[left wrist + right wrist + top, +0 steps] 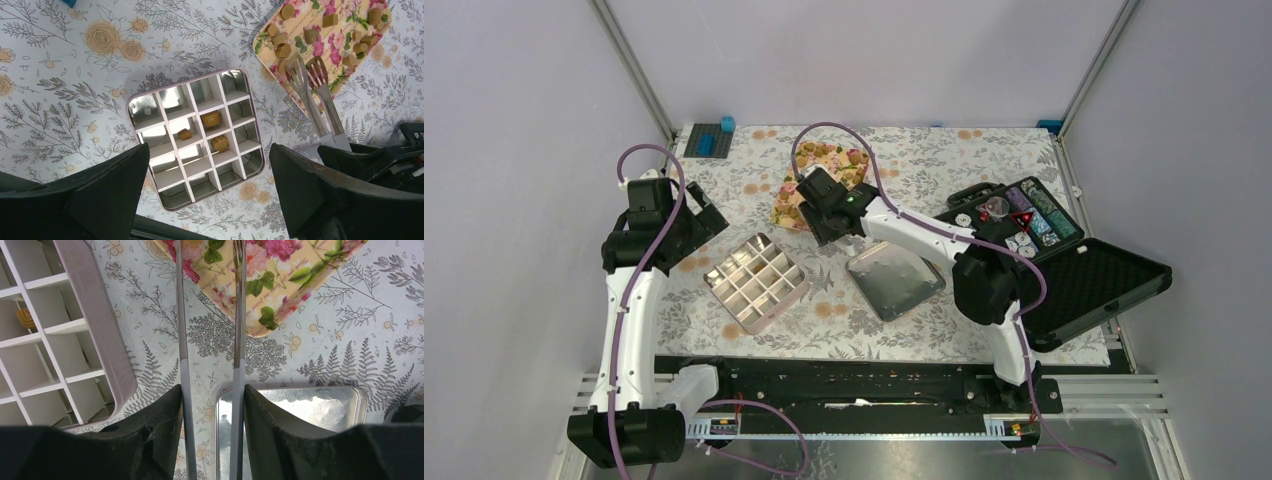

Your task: Pack the chocolate

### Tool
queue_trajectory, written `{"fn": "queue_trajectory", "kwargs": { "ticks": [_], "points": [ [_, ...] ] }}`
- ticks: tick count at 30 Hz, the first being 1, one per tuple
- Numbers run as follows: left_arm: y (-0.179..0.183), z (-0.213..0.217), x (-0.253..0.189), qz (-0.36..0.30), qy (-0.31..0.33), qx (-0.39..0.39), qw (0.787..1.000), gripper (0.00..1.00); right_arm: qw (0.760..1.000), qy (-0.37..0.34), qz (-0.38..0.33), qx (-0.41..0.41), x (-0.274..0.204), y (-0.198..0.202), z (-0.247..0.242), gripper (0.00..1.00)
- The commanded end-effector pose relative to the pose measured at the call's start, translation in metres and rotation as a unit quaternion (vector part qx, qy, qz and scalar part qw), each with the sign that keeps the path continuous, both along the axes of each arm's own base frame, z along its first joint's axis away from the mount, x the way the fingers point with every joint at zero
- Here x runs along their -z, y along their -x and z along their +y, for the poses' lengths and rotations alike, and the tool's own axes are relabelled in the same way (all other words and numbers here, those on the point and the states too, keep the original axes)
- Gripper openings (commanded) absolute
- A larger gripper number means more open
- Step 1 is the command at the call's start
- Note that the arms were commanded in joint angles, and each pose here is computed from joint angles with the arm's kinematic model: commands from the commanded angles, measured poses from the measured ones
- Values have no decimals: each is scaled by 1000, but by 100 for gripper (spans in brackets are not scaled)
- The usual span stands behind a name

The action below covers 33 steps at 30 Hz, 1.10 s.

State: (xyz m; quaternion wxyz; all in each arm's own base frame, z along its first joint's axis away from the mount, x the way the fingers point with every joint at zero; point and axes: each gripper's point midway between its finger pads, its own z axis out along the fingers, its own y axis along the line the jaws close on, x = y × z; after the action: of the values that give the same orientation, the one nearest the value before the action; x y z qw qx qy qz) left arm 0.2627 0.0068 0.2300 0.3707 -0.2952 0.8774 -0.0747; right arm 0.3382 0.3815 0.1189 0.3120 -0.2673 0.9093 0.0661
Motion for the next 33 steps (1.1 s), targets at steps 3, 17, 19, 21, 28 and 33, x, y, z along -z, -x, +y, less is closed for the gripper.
{"fn": "queue_trajectory", "kwargs": {
  "ticks": [3,17,19,21,28,33],
  "points": [
    [-5,3,-4,-15,-8,1,1000,99,999,-31,-9,-4,-17,-2,20,53],
    [-3,6,-3,-13,-16,-1,1000,99,999,20,-35,-12,-4,3,28,53],
    [-3,6,-2,-12,-17,-1,1000,99,999,23,-38,-11,-4,2,28,53],
    [-2,7,-1,-11,-18,-1,1000,99,999,29,-42,-8,-4,1,25,53],
    [-2,7,-1,-12,-17,-1,1000,99,997,56,-57,6,-5,0,6,52],
    [-2,6,-1,-12,-15,0,1000,99,997,56,-56,7,-5,1,4,52]
  ]
}}
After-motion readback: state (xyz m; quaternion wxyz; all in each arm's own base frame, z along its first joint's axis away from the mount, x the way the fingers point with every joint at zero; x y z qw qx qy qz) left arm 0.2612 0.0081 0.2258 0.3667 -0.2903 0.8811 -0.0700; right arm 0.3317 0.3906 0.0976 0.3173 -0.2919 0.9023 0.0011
